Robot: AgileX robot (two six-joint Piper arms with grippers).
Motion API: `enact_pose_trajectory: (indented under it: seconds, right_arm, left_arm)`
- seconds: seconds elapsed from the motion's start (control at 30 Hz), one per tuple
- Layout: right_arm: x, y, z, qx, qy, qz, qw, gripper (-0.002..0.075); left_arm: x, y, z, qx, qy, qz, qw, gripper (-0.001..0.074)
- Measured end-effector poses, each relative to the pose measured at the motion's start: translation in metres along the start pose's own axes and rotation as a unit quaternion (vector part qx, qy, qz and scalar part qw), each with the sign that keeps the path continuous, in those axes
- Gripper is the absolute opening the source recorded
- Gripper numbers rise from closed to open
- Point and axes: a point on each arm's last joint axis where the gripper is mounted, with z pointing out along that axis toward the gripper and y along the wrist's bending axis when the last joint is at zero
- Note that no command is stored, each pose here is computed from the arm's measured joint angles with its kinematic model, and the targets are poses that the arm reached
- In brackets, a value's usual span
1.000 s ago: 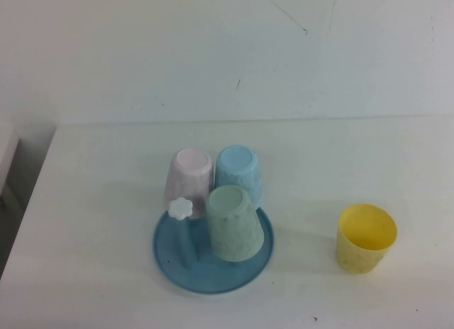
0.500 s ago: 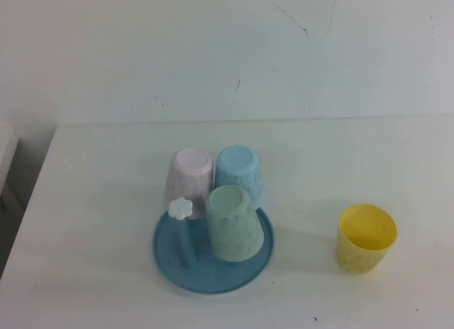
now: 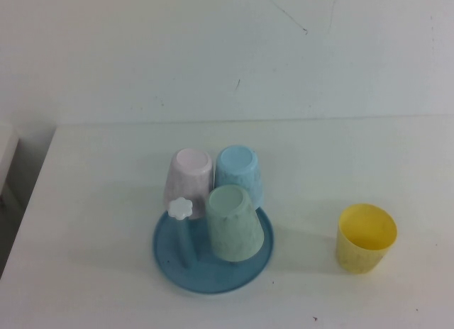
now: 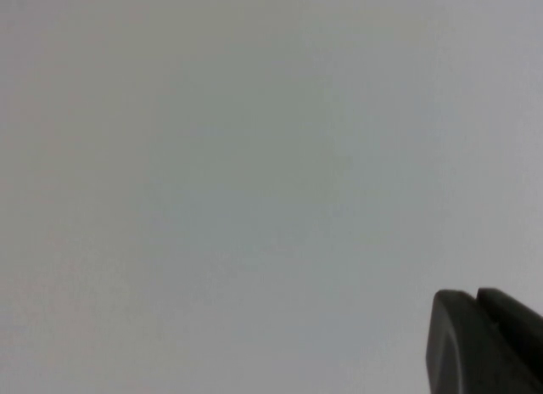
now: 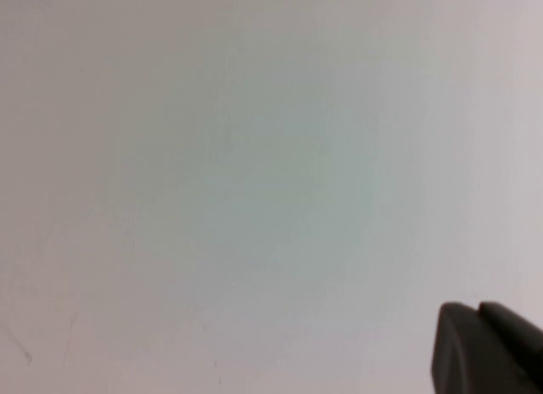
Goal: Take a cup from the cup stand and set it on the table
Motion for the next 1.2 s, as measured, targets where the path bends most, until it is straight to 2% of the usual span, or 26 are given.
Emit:
enact_pose_trajectory:
  seconds: [0.07, 0.17, 0.3, 0.43, 0.53, 0.63, 0.8, 0.9, 1.03, 1.13, 1.2]
  right_arm:
    - [-0.001, 0.0, 0.003, -0.008, 0.039, -0.001, 0.999, -0.0003]
    - [-0.013, -0.001, 0.007, -0.02, 0.094, -0.001, 0.995, -0.0003]
    - [-0.027, -0.002, 0.007, -0.042, 0.188, -0.007, 0.981, -0.0003]
    - [-0.019, 0.0, -0.001, -0.071, 0.281, -0.039, 0.956, -0.0003]
    - [-0.012, 0.002, -0.006, -0.091, 0.324, -0.054, 0.94, -0.0003]
    - [-0.011, 0.004, -0.002, -0.116, 0.343, -0.067, 0.93, -0.0003]
    - [-0.001, 0.013, 0.005, -0.176, 0.399, -0.07, 0.897, -0.0003]
    - [0.006, 0.018, 0.01, -0.204, 0.427, -0.064, 0.878, -0.0003]
    - [0.011, 0.022, 0.017, -0.233, 0.469, -0.054, 0.85, -0.0003]
    - [0.012, 0.024, 0.02, -0.244, 0.49, -0.045, 0.836, -0.0003]
    - [0.014, 0.024, 0.021, -0.247, 0.497, -0.044, 0.831, -0.0003]
  left_arm:
    - [0.002, 0.001, 0.0, -0.004, 0.012, -0.011, 1.0, -0.0003]
    - [0.001, -0.002, 0.004, -0.002, 0.085, -0.019, 0.996, -0.0003]
    - [-0.024, -0.009, 0.014, 0.009, 0.148, -0.019, 0.989, -0.0003]
    - [-0.045, -0.014, 0.027, 0.012, 0.209, -0.016, 0.978, -0.0003]
    - [-0.048, -0.017, 0.041, 0.01, 0.302, -0.016, 0.953, -0.0003]
    - [-0.046, -0.022, 0.057, 0.012, 0.404, -0.029, 0.914, -0.0003]
    - [-0.046, -0.034, 0.091, 0.055, 0.486, -0.046, 0.871, -0.0003]
    - [-0.043, -0.042, 0.117, 0.087, 0.51, -0.061, 0.854, -0.0003]
    - [-0.036, -0.049, 0.153, 0.117, 0.52, -0.068, 0.844, -0.0003]
    - [-0.033, -0.053, 0.181, 0.13, 0.53, -0.07, 0.835, -0.0003]
    - [-0.026, -0.055, 0.198, 0.139, 0.55, -0.069, 0.821, -0.0003]
